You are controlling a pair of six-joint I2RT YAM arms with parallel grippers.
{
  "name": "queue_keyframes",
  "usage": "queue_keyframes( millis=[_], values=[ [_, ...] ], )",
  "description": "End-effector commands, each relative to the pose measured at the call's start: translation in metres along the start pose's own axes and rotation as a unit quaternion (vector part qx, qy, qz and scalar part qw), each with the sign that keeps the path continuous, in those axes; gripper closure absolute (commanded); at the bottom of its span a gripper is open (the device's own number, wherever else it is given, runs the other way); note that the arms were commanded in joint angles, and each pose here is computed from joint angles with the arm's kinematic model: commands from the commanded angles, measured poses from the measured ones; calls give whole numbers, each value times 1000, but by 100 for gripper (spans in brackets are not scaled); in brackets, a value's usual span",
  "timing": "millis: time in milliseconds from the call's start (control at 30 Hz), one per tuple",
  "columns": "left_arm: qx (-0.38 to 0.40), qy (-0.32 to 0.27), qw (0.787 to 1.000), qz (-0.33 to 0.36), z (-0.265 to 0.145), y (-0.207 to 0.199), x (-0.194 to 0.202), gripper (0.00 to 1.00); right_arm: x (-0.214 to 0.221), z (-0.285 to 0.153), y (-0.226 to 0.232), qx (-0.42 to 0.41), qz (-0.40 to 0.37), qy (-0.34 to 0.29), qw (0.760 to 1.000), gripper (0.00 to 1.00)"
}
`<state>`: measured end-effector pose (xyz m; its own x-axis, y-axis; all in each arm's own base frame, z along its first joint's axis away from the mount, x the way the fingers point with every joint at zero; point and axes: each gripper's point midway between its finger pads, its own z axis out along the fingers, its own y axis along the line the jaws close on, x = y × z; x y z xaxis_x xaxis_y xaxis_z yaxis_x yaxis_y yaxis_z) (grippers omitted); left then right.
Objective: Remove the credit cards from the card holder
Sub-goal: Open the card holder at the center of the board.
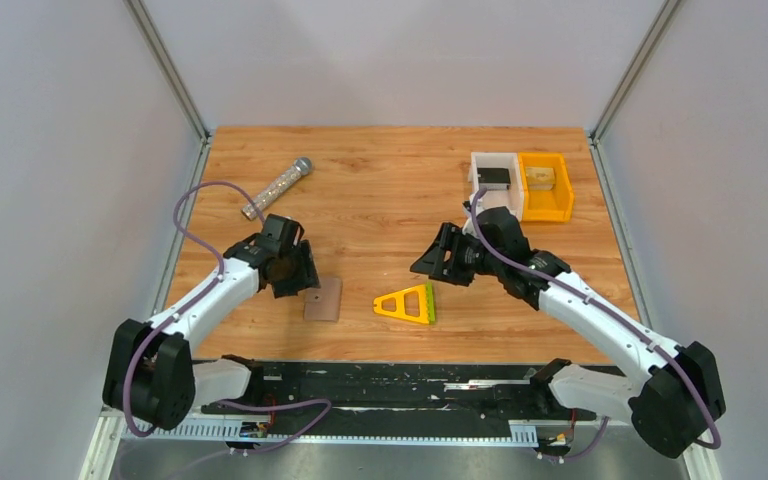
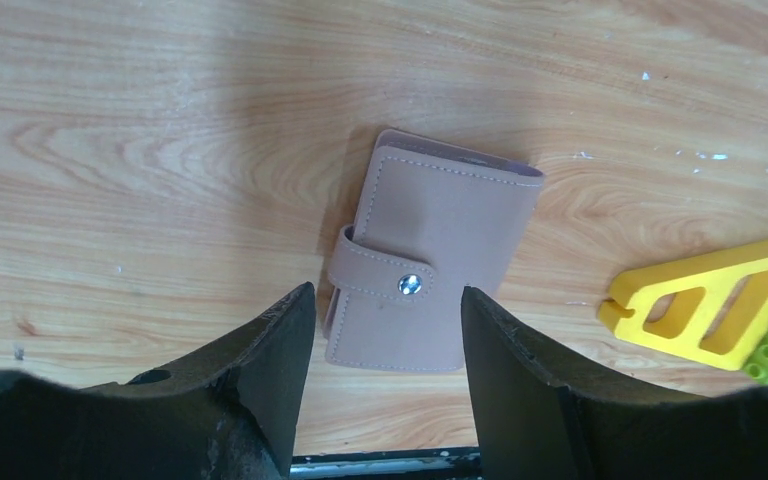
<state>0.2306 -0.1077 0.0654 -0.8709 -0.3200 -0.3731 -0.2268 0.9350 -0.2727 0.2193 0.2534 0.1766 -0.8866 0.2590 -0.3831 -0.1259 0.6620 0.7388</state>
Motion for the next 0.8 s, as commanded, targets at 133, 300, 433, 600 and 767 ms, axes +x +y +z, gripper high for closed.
queue_keyframes(
  millis=[133, 300, 433, 600, 767],
  values=[
    [-1, 14, 996, 87, 13, -13, -6, 40, -6, 13, 36, -62, -15, -12, 998, 47],
    [-9, 33, 993, 112, 25, -18, 6, 42, -2, 27, 36, -59, -12, -3, 998, 49],
    [-26, 47, 990, 127, 33, -16, 12, 47, 3, 41, 39, -62, -16, 8, 998, 50],
    [-38, 57, 988, 140, 37, -16, 19, 63, 11, 64, 40, -60, -22, 28, 998, 51],
    [-19, 59, 989, 136, 33, -24, 25, 85, 26, 101, 35, -52, -26, 64, 996, 47]
  ],
)
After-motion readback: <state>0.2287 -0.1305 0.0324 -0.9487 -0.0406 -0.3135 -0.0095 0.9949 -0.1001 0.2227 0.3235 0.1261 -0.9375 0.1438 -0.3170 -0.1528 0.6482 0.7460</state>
